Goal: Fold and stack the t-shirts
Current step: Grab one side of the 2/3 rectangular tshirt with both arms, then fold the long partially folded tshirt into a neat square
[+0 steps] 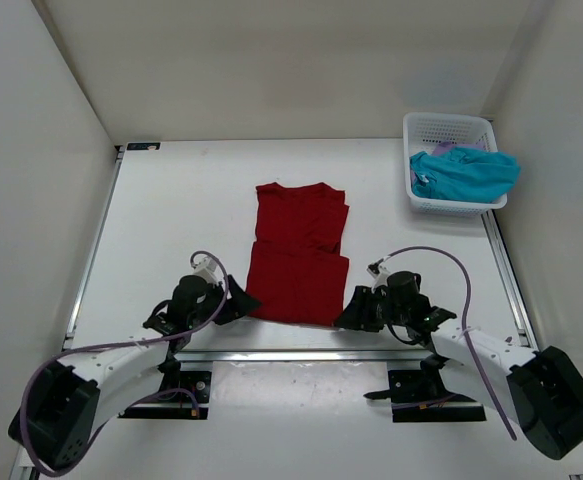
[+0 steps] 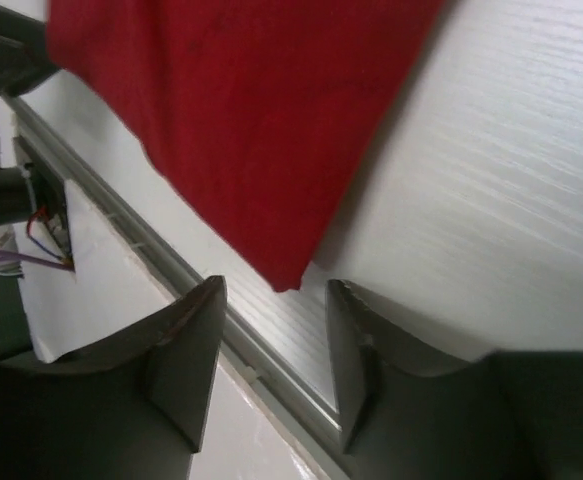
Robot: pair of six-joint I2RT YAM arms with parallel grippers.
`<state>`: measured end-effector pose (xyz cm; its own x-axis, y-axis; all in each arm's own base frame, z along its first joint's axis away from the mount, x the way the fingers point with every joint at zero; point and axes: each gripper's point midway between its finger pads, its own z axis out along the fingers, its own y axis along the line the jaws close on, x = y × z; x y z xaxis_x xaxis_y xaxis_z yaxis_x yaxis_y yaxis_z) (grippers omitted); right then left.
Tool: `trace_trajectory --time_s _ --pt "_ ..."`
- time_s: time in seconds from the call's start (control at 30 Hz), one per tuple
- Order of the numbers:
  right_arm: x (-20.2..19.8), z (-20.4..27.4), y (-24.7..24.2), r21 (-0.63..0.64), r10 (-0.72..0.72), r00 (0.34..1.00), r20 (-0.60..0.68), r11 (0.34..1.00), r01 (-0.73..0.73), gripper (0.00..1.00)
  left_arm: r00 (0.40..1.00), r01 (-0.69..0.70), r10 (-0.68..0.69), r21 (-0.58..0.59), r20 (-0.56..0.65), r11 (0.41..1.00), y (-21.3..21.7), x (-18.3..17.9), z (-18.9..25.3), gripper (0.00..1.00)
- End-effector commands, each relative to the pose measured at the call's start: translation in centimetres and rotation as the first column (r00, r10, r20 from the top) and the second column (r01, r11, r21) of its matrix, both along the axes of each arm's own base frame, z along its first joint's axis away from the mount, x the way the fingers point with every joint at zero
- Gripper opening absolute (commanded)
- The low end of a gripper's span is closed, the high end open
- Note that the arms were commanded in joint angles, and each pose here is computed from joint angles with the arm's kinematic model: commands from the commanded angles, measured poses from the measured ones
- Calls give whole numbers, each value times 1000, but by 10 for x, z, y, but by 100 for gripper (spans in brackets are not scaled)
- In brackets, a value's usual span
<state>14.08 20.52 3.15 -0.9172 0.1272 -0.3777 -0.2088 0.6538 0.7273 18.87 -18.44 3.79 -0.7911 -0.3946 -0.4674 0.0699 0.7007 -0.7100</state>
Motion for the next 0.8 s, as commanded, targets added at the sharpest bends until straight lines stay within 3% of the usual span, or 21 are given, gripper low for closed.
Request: trace_trajectory --time_s 0.0,0.03,0.17,0.23,0.27,0.43,0.53,0.63,0.77 --pt "6 -3 4 -6 -10 1000 0 1000 10 42 997 16 -11 67 -74 998 4 -12 -24 59" --pt "8 -3 5 -5 -12 1000 4 1000 12 36 997 12 -6 72 -80 997 6 -12 -26 45" --pt "10 -13 6 -19 -9 1000 -11 1000 9 23 998 5 -1 73 -60 997 5 -7 -20 17" --pt "10 -8 13 -5 20 1000 -9 1000 -20 6 999 16 -12 79 -52 997 3 -7 -19 8" --pt "6 -9 14 -10 35 999 -17 999 -35 3 998 29 -24 74 -57 997 1 -10 -18 1" --pt "-22 -14 2 -75 70 995 -66 994 -75 0 987 82 -69 84 -147 993 7 -43 -33 0" --pt "-31 -2 -6 -102 64 996 -63 992 -71 1 984 99 -88 63 -152 993 9 -53 -18 0" --pt "1 43 -7 -24 36 999 41 999 -35 0 997 51 -49 26 -59 998 12 -16 37 0" --pt "51 80 -4 -17 29 993 119 999 -27 1 992 74 -77 30 98 997 -12 33 106 0"
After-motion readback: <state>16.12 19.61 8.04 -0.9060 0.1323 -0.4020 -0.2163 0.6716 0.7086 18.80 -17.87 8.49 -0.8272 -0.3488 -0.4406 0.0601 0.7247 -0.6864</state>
